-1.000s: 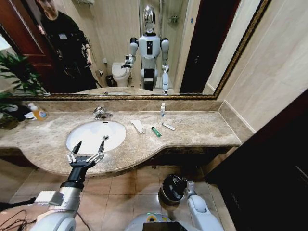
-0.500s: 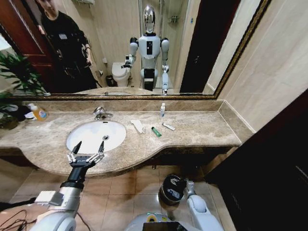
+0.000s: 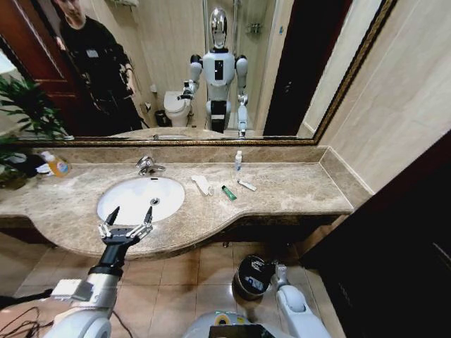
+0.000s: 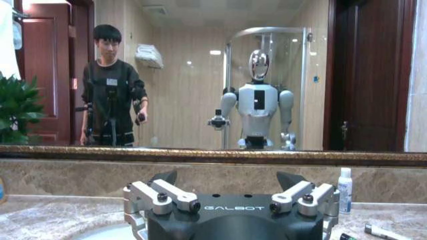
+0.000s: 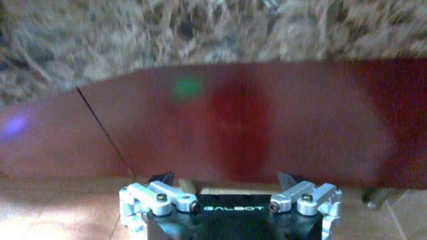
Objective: Pick up the trash from the sink and place it in the trash bin.
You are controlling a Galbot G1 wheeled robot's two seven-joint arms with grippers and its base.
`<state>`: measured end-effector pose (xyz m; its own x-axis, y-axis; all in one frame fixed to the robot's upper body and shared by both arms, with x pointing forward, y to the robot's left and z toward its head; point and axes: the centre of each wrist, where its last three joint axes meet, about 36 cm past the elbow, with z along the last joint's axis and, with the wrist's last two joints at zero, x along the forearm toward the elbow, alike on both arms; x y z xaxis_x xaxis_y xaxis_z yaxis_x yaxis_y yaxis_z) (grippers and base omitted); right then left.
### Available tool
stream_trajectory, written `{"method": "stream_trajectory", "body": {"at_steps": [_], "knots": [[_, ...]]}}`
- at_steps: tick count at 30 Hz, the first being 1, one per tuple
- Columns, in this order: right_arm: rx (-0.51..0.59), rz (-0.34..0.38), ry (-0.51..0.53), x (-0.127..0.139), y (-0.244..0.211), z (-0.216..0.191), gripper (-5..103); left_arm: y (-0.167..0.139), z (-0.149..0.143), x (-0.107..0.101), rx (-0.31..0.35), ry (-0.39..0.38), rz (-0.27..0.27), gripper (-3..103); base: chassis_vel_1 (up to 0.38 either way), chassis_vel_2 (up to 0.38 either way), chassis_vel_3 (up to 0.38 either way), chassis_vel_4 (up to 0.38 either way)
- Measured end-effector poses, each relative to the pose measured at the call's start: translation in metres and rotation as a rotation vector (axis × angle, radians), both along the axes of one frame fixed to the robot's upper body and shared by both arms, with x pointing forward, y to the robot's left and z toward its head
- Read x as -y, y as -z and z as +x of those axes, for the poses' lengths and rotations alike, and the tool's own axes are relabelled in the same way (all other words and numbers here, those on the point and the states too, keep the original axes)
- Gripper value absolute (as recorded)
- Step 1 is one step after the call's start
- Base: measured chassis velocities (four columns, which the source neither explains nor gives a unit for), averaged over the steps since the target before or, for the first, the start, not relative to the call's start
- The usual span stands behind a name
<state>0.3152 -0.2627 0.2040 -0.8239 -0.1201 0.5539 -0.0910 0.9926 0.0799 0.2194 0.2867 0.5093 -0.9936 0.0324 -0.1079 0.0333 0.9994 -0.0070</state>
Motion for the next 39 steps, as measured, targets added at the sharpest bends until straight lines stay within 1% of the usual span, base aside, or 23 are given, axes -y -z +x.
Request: {"method": "stream_trajectory", "body": {"at_steps": [3,5,6,10,11,15,16,19,21,22,24,25,27,31,33,36,37,39], "knots": [[0.029,-0.005,-0.004,0.005,-0.013,-0.002,100,0.0,0.0,0.0,0.0,0.0,0.0,100,0.0,0.0,0.0,0.0],[0.081,-0.024,-0.017,0.015,-0.03,-0.01,100,0.0,0.0,0.0,0.0,0.0,0.0,100,0.0,0.0,0.0,0.0],[0.081,-0.024,-0.017,0.015,-0.03,-0.01,100,0.0,0.0,0.0,0.0,0.0,0.0,100,0.0,0.0,0.0,0.0],[0.179,-0.015,-0.039,0.023,-0.065,-0.025,100,0.0,0.0,0.0,0.0,0.0,0.0,100,0.0,0.0,0.0,0.0],[0.179,-0.015,-0.039,0.023,-0.065,-0.025,100,0.0,0.0,0.0,0.0,0.0,0.0,100,0.0,0.0,0.0,0.0],[0.267,0.021,-0.052,0.019,-0.109,-0.042,100,0.0,0.0,0.0,0.0,0.0,0.0,100,0.0,0.0,0.0,0.0],[0.267,0.021,-0.052,0.019,-0.109,-0.042,100,0.0,0.0,0.0,0.0,0.0,0.0,100,0.0,0.0,0.0,0.0],[0.321,0.031,-0.071,0.013,-0.138,-0.044,100,0.0,0.0,0.0,0.0,0.0,0.0,100,0.0,0.0,0.0,0.0],[0.367,0.04,-0.079,0.004,-0.167,-0.035,100,0.0,0.0,0.0,0.0,0.0,0.0,100,0.0,0.0,0.0,0.0],[0.367,0.04,-0.079,0.004,-0.167,-0.035,100,0.0,0.0,0.0,0.0,0.0,0.0,100,0.0,0.0,0.0,0.0],[0.409,0.043,-0.082,-0.002,-0.191,-0.022,100,0.0,0.0,0.0,0.0,0.0,0.0,100,0.0,0.0,0.0,0.0],[0.449,0.045,-0.096,-0.006,-0.213,-0.011,100,0.0,0.0,0.0,0.0,0.0,0.0,100,0.0,0.0,0.0,0.0],[0.462,0.046,-0.102,-0.008,-0.221,-0.007,100,0.0,0.0,0.0,0.0,0.0,0.0,100,0.0,0.0,0.0,0.0],[0.511,0.069,-0.157,-0.014,-0.258,0.012,100,0.0,0.0,0.0,0.0,0.0,0.0,100,0.0,0.0,0.0,0.0],[0.514,0.074,-0.17,-0.014,-0.263,0.018,100,0.0,0.0,0.0,0.0,0.0,0.0,100,0.0,0.0,0.0,0.0],[0.526,0.077,-0.226,-0.007,-0.271,0.058,100,0.0,0.0,0.0,0.0,0.0,0.0,100,0.0,0.0,0.0,0.0],[0.526,0.077,-0.226,-0.007,-0.271,0.058,100,0.0,0.0,0.0,0.0,0.0,0.0,100,0.0,0.0,0.0,0.0],[0.528,0.087,-0.284,0.005,-0.277,0.09,100,0.0,0.0,0.0,0.0,0.0,0.0,100,0.0,0.0,0.0,0.0]]}}
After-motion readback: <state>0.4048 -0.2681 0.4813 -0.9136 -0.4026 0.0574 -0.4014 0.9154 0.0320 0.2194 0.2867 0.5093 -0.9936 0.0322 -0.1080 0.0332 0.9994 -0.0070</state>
